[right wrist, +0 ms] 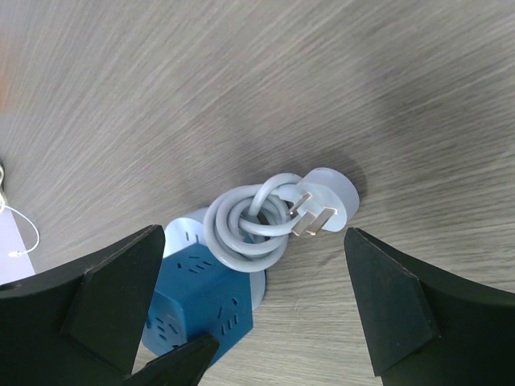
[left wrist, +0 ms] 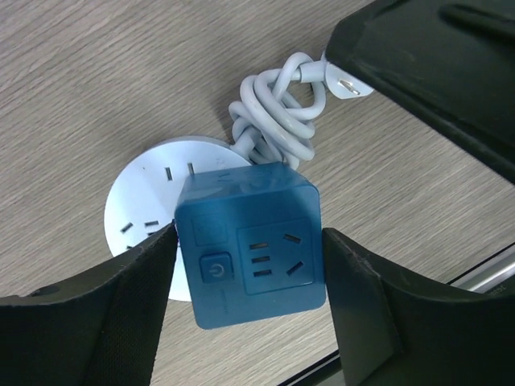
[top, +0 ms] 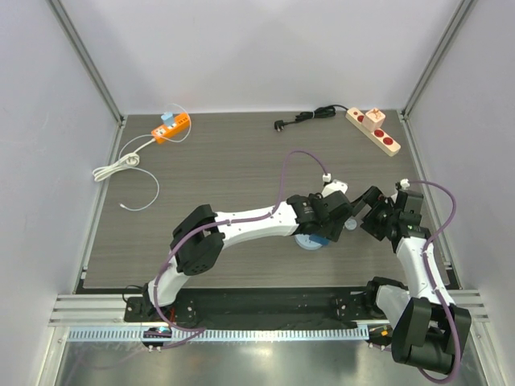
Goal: Pull the plug off the socket
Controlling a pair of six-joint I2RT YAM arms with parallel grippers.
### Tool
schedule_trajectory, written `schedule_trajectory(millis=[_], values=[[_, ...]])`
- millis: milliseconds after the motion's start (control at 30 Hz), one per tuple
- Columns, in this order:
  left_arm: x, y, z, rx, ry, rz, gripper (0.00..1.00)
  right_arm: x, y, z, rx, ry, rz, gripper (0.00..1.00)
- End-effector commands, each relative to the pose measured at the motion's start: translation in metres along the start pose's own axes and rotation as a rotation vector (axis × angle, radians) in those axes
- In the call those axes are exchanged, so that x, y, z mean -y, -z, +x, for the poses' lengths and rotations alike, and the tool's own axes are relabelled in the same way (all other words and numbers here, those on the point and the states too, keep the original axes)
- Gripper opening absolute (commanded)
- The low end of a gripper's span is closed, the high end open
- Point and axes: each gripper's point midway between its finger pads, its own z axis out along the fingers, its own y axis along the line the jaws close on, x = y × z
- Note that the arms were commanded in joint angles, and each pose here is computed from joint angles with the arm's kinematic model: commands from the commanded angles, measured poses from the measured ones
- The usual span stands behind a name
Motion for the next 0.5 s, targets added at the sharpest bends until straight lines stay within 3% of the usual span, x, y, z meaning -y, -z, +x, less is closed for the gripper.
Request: schedule_trajectory(millis=[0, 267, 467], values=[[-0.007, -0.001, 0.003, -0.006, -0.039, -0.039, 0.7, -0.009, -0.001, -0.002, 0.011, 0.008, -0.052, 1.0], [-0.011, -0.012, 0.013, -0.052, -0.088, -0.066, 0.48, -0.018, -0.001, 0.002, 0.002, 0.007, -0.082, 1.0], [-0.02, -0.013, 0.023, -0.084, -0.099, -0.072, 0.17, -0.024, 0.003, 0.006, -0.002, 0.022, -0.101, 1.0]])
